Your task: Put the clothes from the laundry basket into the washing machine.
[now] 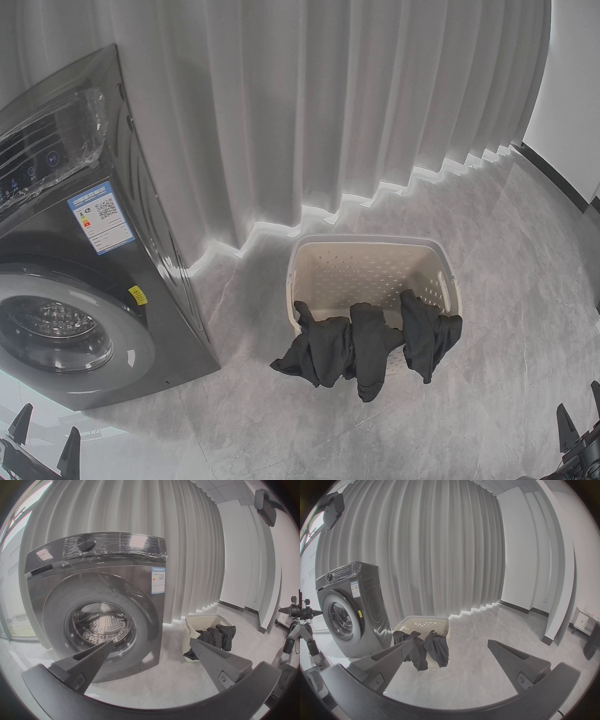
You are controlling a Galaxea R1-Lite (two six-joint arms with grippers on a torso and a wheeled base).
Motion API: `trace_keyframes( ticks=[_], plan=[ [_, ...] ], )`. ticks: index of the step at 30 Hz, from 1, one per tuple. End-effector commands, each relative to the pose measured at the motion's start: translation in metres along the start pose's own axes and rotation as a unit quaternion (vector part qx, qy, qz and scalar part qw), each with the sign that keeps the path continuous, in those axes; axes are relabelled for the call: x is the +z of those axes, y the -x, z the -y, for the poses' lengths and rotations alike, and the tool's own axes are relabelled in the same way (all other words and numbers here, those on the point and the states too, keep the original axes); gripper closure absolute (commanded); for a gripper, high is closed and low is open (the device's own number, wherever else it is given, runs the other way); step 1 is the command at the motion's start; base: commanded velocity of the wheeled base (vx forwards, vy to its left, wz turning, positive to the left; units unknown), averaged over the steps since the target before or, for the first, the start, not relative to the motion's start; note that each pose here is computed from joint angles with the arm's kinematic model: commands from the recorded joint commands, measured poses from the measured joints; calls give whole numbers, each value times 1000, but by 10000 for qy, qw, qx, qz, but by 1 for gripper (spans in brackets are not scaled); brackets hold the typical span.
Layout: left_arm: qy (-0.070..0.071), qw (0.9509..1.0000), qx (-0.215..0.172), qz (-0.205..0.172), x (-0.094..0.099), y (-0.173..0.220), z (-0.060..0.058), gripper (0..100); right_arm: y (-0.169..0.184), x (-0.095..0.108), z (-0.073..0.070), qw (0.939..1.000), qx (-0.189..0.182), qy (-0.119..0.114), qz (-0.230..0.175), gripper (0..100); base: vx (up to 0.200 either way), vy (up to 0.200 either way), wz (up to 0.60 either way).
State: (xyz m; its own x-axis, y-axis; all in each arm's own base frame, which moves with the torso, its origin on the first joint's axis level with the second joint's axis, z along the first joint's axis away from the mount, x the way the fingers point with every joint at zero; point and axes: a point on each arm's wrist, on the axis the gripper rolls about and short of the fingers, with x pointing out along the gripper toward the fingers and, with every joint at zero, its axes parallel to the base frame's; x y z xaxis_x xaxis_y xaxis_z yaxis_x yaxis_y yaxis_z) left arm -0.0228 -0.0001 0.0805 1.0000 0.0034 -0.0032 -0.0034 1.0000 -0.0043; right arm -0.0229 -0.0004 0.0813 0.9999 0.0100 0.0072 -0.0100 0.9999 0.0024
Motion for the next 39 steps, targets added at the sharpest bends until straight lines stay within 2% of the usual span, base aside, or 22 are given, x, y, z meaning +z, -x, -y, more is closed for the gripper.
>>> trace_keyframes(
  ticks=[1, 5, 17, 32, 39],
  plan=[
    [2, 10000, -2, 8, -5, 0, 0, 0, 0, -5, 0, 10000, -4, -4, -5, 0, 0, 0, 0],
    [2, 10000, 6, 8, -5, 0, 0, 0, 0, -5, 0, 10000, -4, 4, -5, 0, 0, 0, 0],
    [2, 10000, 6, 1, -5, 0, 0, 0, 0, -5, 0, 10000, -4, -4, -5, 0, 0, -200, 0],
    [2, 10000, 6, 8, -5, 0, 0, 0, 0, -5, 0, 10000, 4, 4, -5, 0, 0, 0, 0],
    [2, 10000, 6, 1, -5, 0, 0, 0, 0, -5, 0, 10000, -4, -4, -5, 0, 200, 0, 0]
  ],
)
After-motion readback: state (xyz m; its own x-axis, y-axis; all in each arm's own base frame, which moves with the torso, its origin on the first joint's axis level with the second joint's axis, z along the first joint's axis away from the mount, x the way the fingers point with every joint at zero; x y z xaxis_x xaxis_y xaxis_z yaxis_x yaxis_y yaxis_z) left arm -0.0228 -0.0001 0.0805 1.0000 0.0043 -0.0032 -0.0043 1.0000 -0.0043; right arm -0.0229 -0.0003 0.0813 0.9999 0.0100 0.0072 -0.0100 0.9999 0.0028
